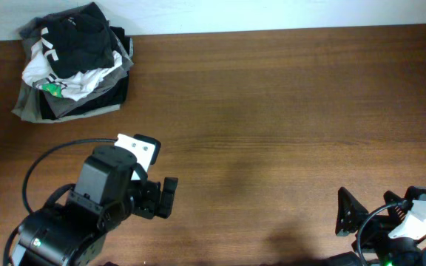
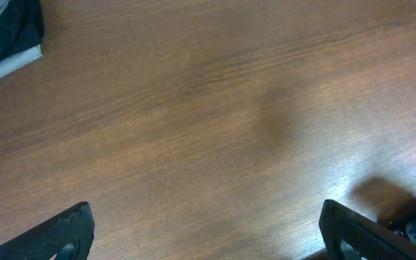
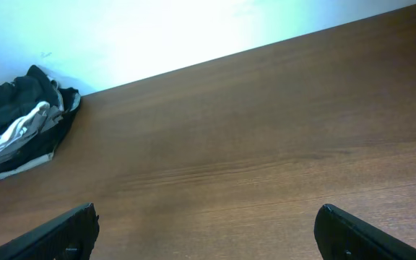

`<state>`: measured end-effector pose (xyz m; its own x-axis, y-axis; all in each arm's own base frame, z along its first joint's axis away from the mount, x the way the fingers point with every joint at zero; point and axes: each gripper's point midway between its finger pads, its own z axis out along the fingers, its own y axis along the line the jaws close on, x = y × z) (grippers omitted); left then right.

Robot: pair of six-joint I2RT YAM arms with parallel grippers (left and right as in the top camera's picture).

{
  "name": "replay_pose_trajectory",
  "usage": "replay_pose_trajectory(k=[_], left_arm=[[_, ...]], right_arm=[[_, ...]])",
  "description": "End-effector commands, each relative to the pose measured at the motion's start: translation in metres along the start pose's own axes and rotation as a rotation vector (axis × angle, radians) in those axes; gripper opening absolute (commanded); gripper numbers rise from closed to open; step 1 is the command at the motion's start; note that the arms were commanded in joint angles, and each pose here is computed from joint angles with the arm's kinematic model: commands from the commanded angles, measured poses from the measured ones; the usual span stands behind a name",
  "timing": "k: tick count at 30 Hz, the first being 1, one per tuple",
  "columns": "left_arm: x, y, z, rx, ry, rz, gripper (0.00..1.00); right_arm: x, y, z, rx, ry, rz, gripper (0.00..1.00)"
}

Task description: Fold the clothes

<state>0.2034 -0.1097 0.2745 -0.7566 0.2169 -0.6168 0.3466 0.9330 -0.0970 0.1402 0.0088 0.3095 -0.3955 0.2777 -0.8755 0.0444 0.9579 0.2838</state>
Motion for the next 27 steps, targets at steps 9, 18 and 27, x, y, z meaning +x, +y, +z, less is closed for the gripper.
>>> replay_pose_trajectory(k=[9, 18, 27], left_arm=[[0.001, 0.001, 0.016, -0.021, 0.056, -0.006, 0.99], [0.002, 0.001, 0.024, -0.027, 0.087, -0.005, 0.99], [0.002, 0.001, 0.024, -0.027, 0.088, -0.005, 0.99]], right_arm=[[-0.002, -0.004, -0.001, 0.022, -0.015, 0.009, 0.99], [-0.007, -0.022, -0.007, 0.134, -0.072, 0.062, 0.99], [0.027, -0.038, 0.037, 0.128, -0.204, -0.033, 0.99]])
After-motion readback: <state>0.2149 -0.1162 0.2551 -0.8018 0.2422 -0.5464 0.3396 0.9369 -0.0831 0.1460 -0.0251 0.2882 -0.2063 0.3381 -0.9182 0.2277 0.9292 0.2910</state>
